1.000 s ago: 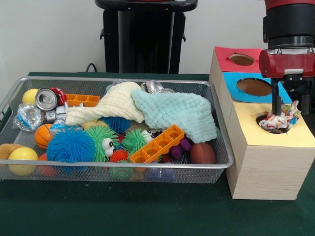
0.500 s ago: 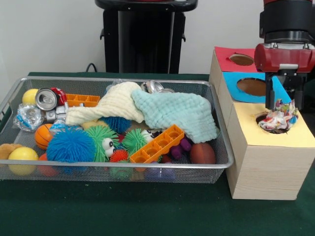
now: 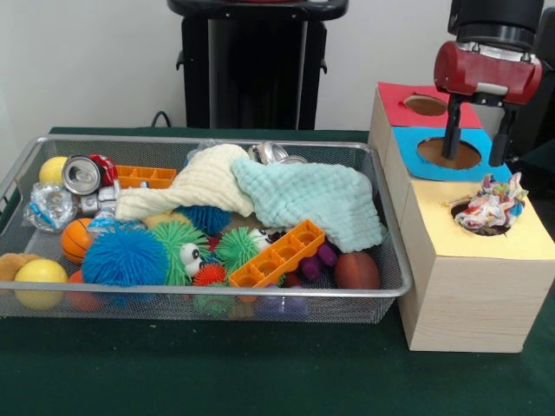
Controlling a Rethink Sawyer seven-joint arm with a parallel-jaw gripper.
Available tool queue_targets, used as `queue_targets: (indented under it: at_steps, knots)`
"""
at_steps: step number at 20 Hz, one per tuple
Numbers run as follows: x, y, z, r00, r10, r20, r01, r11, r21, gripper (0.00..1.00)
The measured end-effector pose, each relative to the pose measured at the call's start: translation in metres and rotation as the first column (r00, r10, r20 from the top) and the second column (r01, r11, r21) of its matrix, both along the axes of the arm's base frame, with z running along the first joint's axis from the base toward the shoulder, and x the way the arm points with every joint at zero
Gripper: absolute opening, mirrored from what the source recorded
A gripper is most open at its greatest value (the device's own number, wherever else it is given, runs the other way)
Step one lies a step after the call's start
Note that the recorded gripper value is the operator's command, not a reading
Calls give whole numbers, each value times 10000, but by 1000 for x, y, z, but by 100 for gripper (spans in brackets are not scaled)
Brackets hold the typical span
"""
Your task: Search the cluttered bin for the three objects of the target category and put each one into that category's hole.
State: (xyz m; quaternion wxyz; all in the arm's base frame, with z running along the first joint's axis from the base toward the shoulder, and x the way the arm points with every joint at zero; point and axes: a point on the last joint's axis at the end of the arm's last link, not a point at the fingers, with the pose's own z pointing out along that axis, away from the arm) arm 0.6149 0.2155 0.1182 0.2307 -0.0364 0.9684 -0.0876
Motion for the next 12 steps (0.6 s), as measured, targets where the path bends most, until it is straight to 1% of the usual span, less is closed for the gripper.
queue_targets:
  at_steps: [1,4,12]
  knots:
    - [1,0,4,10000,17,29,-17,10000,-97,100]
    - [6,1,8,9999,30,166,-27,9999,-141,100]
    - [19,-2,9,9993,-147,357,155,9997,-204,100]
